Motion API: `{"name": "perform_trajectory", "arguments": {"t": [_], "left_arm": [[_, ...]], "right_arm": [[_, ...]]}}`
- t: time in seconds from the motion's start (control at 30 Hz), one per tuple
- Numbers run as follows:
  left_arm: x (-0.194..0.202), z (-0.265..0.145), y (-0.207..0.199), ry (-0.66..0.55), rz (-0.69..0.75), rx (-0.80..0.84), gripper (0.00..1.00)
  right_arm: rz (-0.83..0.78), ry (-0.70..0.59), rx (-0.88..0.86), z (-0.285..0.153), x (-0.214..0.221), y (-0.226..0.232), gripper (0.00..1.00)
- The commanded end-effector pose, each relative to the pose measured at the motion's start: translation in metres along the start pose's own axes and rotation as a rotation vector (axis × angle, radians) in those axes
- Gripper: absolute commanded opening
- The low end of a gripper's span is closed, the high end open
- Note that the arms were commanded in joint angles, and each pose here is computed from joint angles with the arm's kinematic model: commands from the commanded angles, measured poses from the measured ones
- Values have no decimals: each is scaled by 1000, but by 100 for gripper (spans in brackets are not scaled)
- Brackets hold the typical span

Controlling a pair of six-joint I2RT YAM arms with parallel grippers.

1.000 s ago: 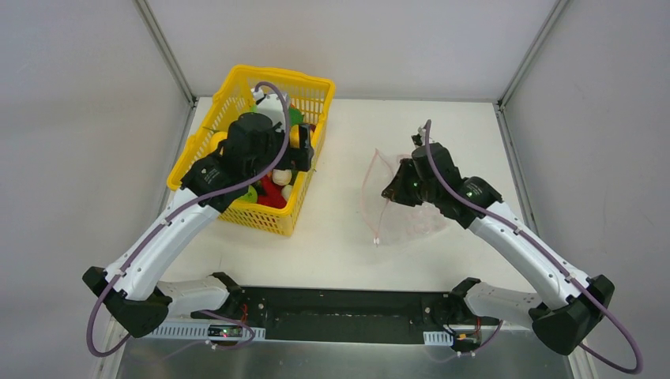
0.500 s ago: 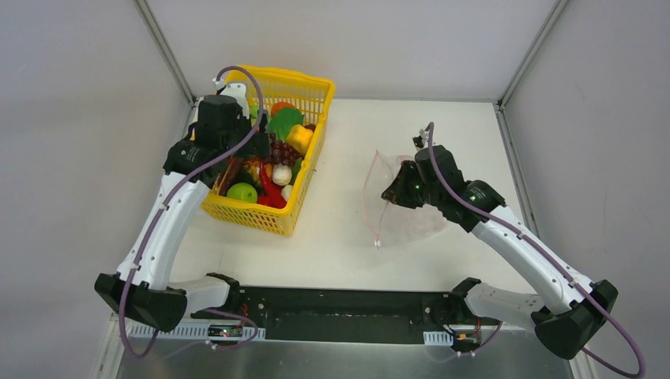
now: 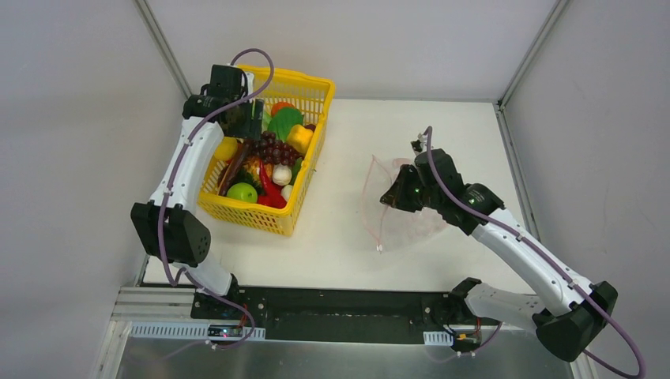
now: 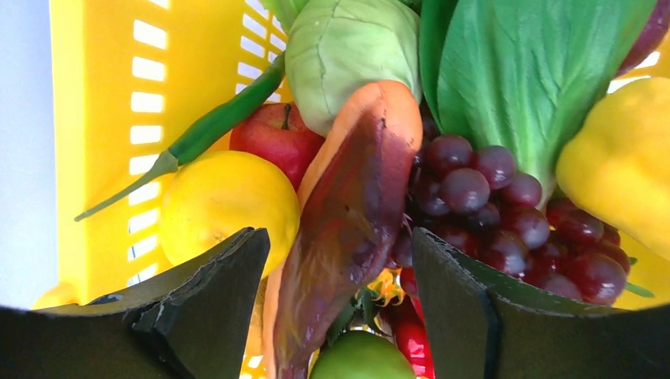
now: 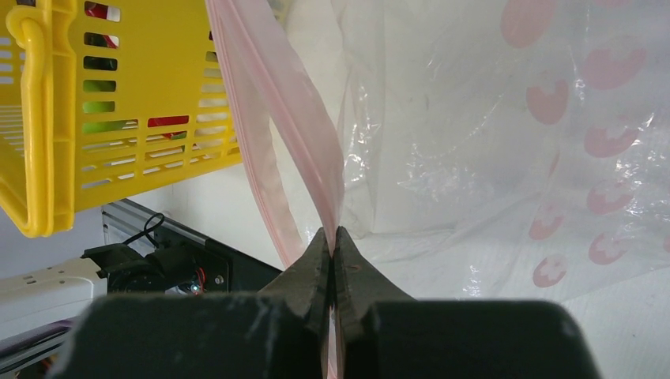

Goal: Place the food in the zip-top bag and seal the zipper

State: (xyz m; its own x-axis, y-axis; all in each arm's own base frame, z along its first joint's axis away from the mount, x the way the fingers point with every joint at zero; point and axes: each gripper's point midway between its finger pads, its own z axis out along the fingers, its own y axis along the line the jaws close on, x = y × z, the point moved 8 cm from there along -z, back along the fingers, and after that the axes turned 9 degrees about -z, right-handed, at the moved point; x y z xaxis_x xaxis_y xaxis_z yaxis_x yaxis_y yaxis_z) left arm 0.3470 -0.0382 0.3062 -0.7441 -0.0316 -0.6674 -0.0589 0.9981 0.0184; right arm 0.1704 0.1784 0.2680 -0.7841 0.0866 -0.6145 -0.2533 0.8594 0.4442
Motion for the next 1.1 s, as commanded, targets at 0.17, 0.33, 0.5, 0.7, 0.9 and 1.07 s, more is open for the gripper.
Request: {"name": "perform_trajectory", "arguments": {"t": [0.17,0.33,0.5,0.7,0.9,1.07], "left_arm": [[-15,11,2,21,35,-4,56],[-18,20,0,36,50,6,55],[-14,30,0,84,49,-13,38],[-13,22,0,65,53,2,41],[-6,33,-2,139,68,15,32],[-6,24,-7,111,25,59,0]], "right_arm": [[8,-34,-41,-6,-3,4,1],[11,-26,-48,-4,-2,4,1],[13,-25,-50,-3,-2,5,1],[15,-35,-52,-7,-3,5,1],[17,-36,-50,-8,-2,4,1],[16,-39,-48,-6,-2,4,1]]}}
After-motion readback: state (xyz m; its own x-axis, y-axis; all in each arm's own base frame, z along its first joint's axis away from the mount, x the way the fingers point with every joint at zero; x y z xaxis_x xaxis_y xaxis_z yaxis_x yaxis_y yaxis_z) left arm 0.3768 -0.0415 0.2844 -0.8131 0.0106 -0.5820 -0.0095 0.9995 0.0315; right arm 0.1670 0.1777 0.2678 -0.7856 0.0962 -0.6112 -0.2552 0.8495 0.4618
